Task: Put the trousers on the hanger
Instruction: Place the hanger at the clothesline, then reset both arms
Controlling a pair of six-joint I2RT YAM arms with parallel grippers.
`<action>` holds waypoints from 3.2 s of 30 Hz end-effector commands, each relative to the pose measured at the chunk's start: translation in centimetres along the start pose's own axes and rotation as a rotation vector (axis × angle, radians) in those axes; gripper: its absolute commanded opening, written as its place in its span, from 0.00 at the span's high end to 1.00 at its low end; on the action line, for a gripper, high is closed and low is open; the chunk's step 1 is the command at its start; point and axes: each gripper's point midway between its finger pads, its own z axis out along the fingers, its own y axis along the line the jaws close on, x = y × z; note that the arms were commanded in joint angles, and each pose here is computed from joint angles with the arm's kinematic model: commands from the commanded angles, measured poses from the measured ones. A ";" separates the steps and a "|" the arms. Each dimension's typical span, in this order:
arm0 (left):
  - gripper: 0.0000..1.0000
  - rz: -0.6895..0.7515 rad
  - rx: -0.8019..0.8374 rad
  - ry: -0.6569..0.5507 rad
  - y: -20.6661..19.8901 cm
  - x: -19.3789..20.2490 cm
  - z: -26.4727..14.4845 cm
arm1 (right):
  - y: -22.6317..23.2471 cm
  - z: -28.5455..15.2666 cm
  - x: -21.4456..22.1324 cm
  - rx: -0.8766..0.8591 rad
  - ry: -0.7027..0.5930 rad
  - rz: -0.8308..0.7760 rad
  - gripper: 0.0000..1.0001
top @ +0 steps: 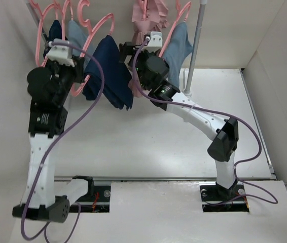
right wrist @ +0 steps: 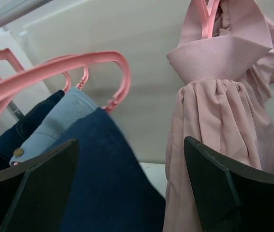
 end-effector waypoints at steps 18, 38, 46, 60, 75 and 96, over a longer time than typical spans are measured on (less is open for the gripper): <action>1.00 0.077 0.007 -0.345 0.4 -8.7 5.4 | 0.3 -2.5 -0.2 -0.084 0.037 -0.057 0.06; 1.00 -0.007 -0.080 -0.192 2.4 -5.7 11.8 | -0.8 -4.7 0.5 -0.086 0.078 -0.088 0.06; 1.00 -0.006 -0.086 -0.092 2.4 -2.1 12.0 | -0.4 -5.4 0.3 -0.104 0.082 -0.085 0.03; 0.08 0.085 -0.063 -0.090 2.0 -2.7 9.0 | 0.9 -7.3 -2.0 -0.180 0.088 -0.075 0.00; 0.01 0.050 -0.372 -0.097 5.6 -2.3 -6.4 | -1.1 -22.7 7.6 -0.549 0.487 -0.079 0.00; 0.01 -0.747 -0.839 0.254 6.8 28.9 -15.8 | -26.8 -34.5 6.6 0.402 0.235 0.325 0.00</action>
